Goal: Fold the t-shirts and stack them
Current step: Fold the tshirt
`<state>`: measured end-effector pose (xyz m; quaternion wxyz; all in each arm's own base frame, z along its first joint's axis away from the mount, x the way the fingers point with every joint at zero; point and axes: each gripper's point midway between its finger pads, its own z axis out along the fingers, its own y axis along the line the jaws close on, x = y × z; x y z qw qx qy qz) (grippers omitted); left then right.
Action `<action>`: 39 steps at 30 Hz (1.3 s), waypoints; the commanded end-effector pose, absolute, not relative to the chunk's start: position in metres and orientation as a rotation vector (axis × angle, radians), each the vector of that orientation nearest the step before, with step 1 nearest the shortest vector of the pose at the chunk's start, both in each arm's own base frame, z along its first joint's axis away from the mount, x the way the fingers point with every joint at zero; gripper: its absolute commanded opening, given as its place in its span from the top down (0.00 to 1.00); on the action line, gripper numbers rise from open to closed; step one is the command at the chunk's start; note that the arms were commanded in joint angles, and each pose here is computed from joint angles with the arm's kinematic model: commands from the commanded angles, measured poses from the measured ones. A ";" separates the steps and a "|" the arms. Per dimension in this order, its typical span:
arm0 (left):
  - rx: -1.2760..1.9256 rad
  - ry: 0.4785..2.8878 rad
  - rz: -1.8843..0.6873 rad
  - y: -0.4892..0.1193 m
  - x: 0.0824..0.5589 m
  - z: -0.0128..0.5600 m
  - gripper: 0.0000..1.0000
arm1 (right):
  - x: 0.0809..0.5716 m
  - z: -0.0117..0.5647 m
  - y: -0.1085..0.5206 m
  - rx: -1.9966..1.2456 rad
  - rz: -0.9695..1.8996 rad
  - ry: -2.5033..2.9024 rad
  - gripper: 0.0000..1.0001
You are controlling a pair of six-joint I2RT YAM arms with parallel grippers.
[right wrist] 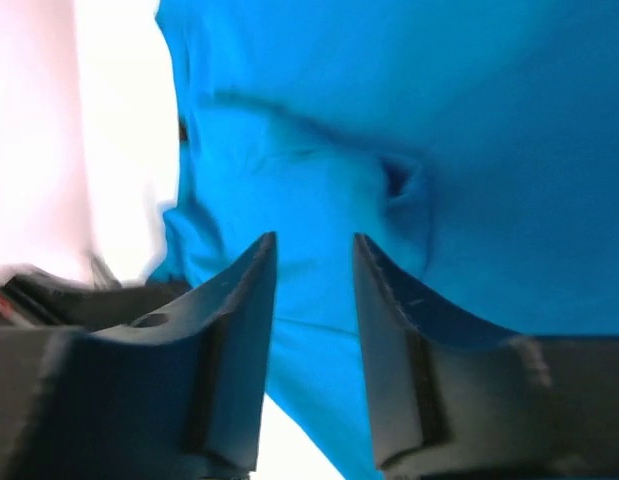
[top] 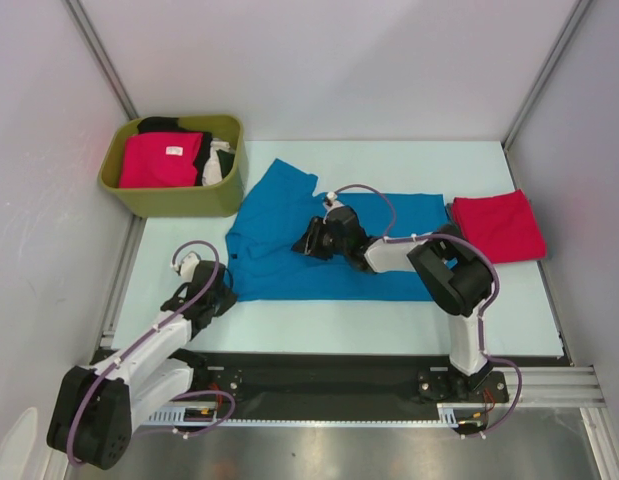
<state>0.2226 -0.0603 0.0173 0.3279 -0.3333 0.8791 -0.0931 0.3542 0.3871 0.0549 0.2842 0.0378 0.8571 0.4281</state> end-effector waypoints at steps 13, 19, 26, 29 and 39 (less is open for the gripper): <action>-0.858 2.296 -0.217 -0.055 0.226 0.022 1.00 | 0.336 0.047 0.441 -0.379 0.956 2.321 0.86; -0.857 2.302 -0.219 -0.056 0.225 0.020 0.99 | 0.334 0.038 0.459 -0.376 1.063 2.321 0.87; -0.853 2.305 -0.230 -0.057 0.225 0.020 1.00 | 0.337 0.034 0.470 -0.356 1.106 2.314 0.87; -0.851 2.309 -0.229 -0.057 0.224 0.020 1.00 | 0.348 0.033 0.468 -0.302 1.093 2.321 0.87; -0.846 2.297 -0.217 -0.054 0.223 0.020 1.00 | 0.398 0.021 0.453 -0.056 1.064 2.332 0.84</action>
